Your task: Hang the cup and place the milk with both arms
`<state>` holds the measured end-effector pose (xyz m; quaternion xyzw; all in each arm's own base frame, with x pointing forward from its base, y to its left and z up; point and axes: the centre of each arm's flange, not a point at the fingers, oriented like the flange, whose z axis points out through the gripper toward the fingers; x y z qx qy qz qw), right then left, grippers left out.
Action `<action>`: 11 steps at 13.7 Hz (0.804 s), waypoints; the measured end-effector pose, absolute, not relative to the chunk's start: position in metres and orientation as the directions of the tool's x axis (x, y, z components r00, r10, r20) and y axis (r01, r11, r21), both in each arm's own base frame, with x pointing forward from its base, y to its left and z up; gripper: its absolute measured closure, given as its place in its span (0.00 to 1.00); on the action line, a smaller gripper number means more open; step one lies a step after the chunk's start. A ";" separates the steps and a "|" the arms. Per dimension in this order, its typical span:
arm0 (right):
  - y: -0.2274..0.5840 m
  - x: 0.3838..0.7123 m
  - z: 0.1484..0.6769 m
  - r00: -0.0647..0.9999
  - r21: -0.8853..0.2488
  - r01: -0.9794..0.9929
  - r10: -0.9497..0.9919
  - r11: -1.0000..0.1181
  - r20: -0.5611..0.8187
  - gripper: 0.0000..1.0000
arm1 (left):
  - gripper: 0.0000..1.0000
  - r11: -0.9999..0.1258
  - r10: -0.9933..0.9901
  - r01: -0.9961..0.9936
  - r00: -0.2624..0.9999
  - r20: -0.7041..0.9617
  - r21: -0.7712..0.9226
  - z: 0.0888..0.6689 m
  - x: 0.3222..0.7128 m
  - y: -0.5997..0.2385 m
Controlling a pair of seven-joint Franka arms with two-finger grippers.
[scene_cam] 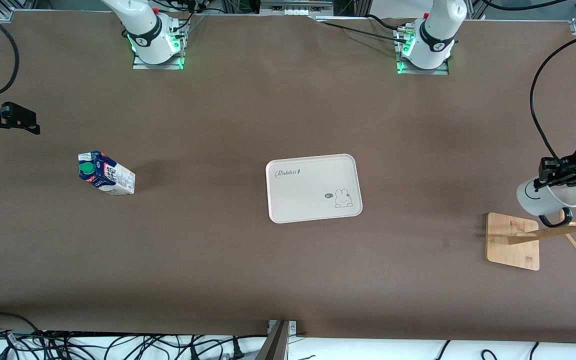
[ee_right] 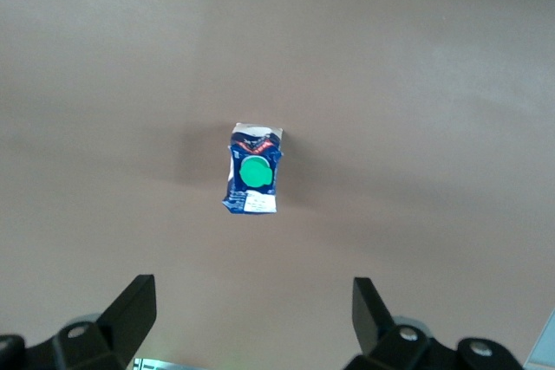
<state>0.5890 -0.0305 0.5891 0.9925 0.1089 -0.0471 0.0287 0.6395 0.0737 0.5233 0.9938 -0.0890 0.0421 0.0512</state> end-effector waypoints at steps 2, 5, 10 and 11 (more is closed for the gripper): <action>-0.025 0.587 0.595 0.982 0.041 0.170 0.166 -0.985 -0.086 0.00 | 0.93 -0.979 -0.176 -0.185 0.979 0.099 0.088 0.520 0.643 0.076; -0.019 0.581 0.608 0.986 0.012 0.156 0.155 -0.988 -0.062 0.00 | 0.93 -0.979 -0.177 -0.186 0.979 0.102 0.084 0.520 0.643 0.079; 0.016 0.579 0.615 0.978 0.100 0.206 0.200 -0.974 -0.060 0.00 | 0.93 -0.973 -0.212 -0.220 0.971 0.107 0.070 0.521 0.641 0.100; 0.013 0.580 0.617 0.981 0.104 0.189 0.184 -0.976 -0.052 0.00 | 0.93 -0.974 -0.209 -0.217 0.972 0.106 0.067 0.520 0.640 0.106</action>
